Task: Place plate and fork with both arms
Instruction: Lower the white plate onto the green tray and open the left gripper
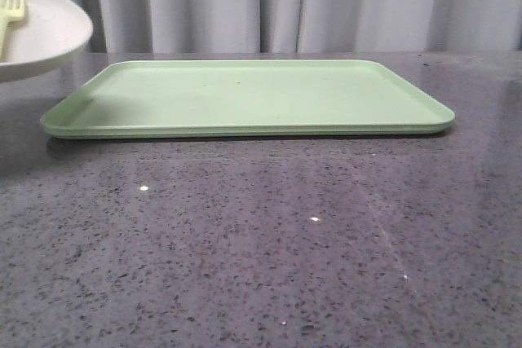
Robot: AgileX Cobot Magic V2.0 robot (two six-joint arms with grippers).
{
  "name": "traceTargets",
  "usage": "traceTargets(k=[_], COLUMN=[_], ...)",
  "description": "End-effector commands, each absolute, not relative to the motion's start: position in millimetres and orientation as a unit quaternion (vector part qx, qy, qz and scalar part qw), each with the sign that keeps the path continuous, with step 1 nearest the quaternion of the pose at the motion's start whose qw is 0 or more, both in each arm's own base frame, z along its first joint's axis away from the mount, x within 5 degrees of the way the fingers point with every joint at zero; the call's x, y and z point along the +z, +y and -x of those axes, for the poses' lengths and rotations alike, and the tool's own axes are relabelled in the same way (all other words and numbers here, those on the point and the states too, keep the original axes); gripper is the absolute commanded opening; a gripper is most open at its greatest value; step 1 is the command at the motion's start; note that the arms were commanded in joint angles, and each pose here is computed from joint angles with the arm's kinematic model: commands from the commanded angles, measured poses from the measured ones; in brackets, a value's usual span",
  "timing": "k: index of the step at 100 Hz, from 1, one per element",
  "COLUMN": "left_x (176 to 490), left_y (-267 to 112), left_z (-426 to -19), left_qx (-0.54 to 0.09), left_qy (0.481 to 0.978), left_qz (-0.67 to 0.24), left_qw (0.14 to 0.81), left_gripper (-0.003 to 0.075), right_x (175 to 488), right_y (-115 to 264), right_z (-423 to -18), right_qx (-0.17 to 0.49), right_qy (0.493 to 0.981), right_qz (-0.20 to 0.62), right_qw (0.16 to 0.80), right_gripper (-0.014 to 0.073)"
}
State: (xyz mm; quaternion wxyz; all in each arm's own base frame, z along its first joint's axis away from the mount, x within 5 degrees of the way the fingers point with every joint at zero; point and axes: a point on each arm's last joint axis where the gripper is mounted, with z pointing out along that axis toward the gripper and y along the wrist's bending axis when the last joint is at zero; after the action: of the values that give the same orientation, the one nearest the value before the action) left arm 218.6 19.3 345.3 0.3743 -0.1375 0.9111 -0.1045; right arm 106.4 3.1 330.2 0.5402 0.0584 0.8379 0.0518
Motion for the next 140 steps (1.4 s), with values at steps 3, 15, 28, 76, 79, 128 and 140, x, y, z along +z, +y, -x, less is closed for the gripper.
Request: traceTargets(k=[3,15,28,76,79,128,140], left_x=[362.7,356.5,350.1,350.1,348.8,298.7,288.2], left_y=[11.8,-2.3,-26.7,-123.3,-128.0,-154.2,-155.7], left_z=[-231.3,-244.6,-262.2,-343.6,-347.5,-384.5,-388.3], left_qx=[-0.158,-0.183,-0.205,-0.303,-0.307,-0.305,-0.301], left_qy=[0.878,0.877,0.881,0.878,0.877,0.890,0.896], left_qz=[0.141,0.128,0.095,0.021,0.019,0.038,0.040], left_qw=[0.430,0.426,0.415,0.371,0.368,0.337,0.325], left_gripper=[-0.0021,-0.0021,-0.0021,-0.0020,-0.0020,-0.0020,-0.0020], right_x=[345.9,346.4,346.4,345.5,345.5,344.8,344.7], right_y=[2.6,2.6,2.6,2.6,2.6,2.5,2.5], right_z=[-109.5,-109.7,-109.7,-109.3,-109.3,-109.1,-109.1], right_qx=[0.052,0.052,0.052,0.052,0.052,0.051,0.051], right_qy=[0.812,0.811,0.811,0.814,0.814,0.816,0.816], right_qz=[-0.056,-0.056,-0.056,-0.056,-0.056,-0.057,-0.057], right_qw=[0.578,0.581,0.581,0.576,0.576,0.573,0.573], right_gripper=[0.0526,0.0526,0.0526,0.0526,0.0526,0.0526,0.0526])
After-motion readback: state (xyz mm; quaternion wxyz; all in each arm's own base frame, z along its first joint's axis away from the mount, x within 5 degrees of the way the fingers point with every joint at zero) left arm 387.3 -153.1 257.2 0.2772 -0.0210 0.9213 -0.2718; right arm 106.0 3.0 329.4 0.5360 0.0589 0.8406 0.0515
